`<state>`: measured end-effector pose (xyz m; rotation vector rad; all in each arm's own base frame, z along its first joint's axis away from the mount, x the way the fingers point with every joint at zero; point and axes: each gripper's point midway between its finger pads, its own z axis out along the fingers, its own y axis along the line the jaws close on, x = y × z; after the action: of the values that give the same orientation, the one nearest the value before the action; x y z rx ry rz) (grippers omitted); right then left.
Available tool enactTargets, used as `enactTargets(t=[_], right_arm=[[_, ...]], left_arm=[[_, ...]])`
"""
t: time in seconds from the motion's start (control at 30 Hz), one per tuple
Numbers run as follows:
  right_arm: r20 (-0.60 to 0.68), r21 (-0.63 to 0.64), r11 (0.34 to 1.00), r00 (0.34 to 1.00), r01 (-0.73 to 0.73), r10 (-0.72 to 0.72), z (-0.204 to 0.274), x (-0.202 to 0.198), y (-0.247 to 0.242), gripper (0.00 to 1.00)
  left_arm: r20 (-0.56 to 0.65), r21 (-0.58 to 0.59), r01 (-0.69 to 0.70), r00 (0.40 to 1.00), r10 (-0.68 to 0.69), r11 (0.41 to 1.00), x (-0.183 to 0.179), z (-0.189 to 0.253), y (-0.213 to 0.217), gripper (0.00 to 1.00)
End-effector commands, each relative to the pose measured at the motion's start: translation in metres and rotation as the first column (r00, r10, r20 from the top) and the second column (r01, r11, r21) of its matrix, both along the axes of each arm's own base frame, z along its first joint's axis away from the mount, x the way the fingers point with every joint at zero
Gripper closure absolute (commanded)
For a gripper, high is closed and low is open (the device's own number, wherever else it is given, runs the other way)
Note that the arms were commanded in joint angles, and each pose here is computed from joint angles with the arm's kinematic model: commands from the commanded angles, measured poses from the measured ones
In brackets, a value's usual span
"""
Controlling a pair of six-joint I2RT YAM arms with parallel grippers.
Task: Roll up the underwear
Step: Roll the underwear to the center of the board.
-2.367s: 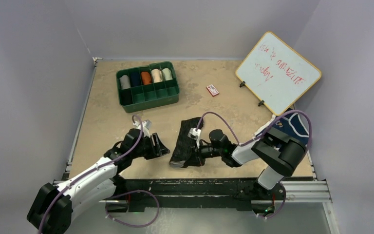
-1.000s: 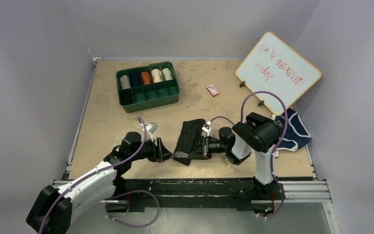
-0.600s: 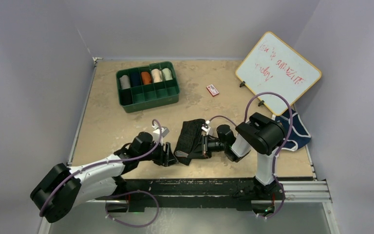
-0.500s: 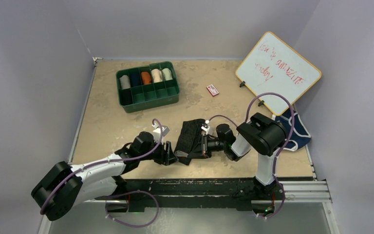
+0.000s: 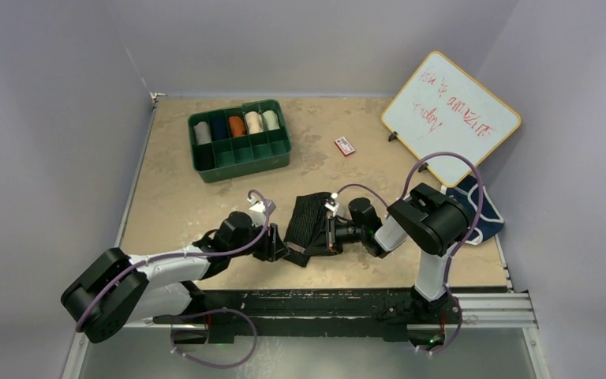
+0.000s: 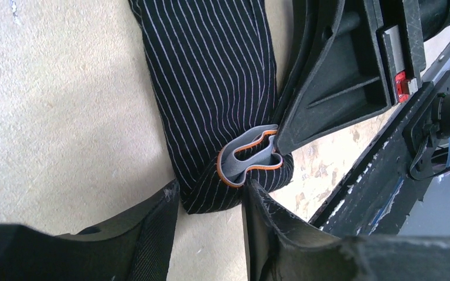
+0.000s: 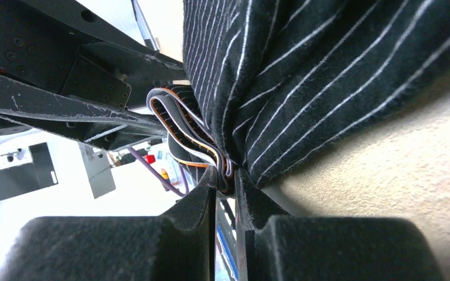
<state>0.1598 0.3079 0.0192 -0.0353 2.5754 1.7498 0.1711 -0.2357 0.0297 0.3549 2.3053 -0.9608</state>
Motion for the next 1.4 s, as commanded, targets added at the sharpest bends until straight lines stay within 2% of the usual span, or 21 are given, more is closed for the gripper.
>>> enactTargets(t=[0.0, 0.13, 0.27, 0.47, 0.57, 0.7, 0.8, 0.87, 0.9, 0.93, 0.97, 1.03, 1.13, 1.27, 1.37], right_arm=[[0.042, 0.001, 1.000, 0.999, -0.015, 0.015, 0.006, 0.003, 0.000, 0.88], [0.086, 0.024, 0.999, 0.996, -0.024, 0.022, 0.013, 0.003, 0.000, 0.77], [0.153, 0.068, 0.997, 0.988, -0.041, 0.030, 0.027, 0.003, 0.001, 0.67], [0.287, 0.106, 0.993, 0.958, -0.057, 0.024, 0.047, 0.006, 0.000, 0.38], [0.339, 0.072, 0.997, 0.941, -0.033, 0.007, 0.050, 0.009, -0.004, 0.34], [0.454, -0.076, 0.996, 0.891, 0.050, -0.011, 0.049, 0.028, -0.018, 0.32], [0.577, -0.207, 0.963, 0.817, 0.173, -0.023, 0.056, 0.049, -0.041, 0.31], [0.654, -0.252, 0.937, 0.756, 0.243, -0.020, 0.069, 0.056, -0.058, 0.29], [0.679, -0.242, 0.931, 0.733, 0.273, -0.038, 0.080, 0.056, -0.064, 0.22], [0.706, -0.246, 0.908, 0.705, 0.338, -0.071, 0.085, 0.062, -0.074, 0.06], [0.712, -0.250, 0.874, 0.691, 0.416, -0.125, 0.088, 0.068, -0.085, 0.02], [0.727, -0.258, 0.831, 0.665, 0.494, -0.169, 0.089, 0.074, -0.098, 0.01], [0.799, -0.204, 0.869, 0.589, 0.451, -0.118, 0.094, 0.075, -0.092, 0.02], [0.928, -0.127, 0.940, 0.374, 0.316, 0.000, 0.112, 0.066, -0.071, 0.19], [0.975, -0.210, 0.947, 0.121, 0.241, 0.186, 0.115, 0.049, -0.051, 0.26]], left_arm=[[0.065, -0.059, -0.015, 0.998, 0.019, 0.998, 0.014, 0.015, -0.010, 0.62], [0.049, -0.065, -0.036, 0.998, 0.040, 0.997, 0.012, 0.010, -0.007, 0.77], [0.026, -0.064, -0.057, 0.998, 0.059, 0.996, 0.008, 0.004, -0.003, 0.85], [-0.001, -0.068, -0.063, 0.998, 0.063, 0.996, 0.002, -0.001, 0.000, 0.91], [-0.015, -0.081, -0.076, 0.997, 0.075, 0.994, 0.000, -0.001, 0.001, 0.93], [-0.049, -0.080, -0.114, 0.993, 0.110, 0.990, -0.002, -0.002, 0.005, 0.96], [-0.064, -0.087, -0.121, 0.991, 0.115, 0.989, -0.004, 0.000, 0.005, 0.98], [-0.069, -0.091, -0.111, 0.992, 0.105, 0.990, -0.004, 0.002, 0.002, 0.99], [-0.072, -0.095, -0.101, 0.993, 0.094, 0.990, -0.005, 0.004, 0.000, 0.99], [-0.079, -0.092, -0.096, 0.993, 0.089, 0.991, -0.005, 0.004, -0.001, 0.99], [-0.088, -0.090, -0.091, 0.993, 0.084, 0.992, -0.005, 0.005, -0.002, 0.99], [-0.102, -0.096, -0.077, 0.993, 0.067, 0.992, -0.007, 0.007, -0.005, 0.99], [-0.137, -0.096, -0.060, 0.990, 0.047, 0.994, -0.011, 0.008, -0.009, 1.00], [-0.211, -0.033, -0.061, 0.976, 0.052, 0.998, -0.015, 0.002, -0.007, 1.00], [-0.257, 0.008, -0.083, 0.963, 0.082, 0.997, -0.014, 0.000, -0.006, 1.00]])
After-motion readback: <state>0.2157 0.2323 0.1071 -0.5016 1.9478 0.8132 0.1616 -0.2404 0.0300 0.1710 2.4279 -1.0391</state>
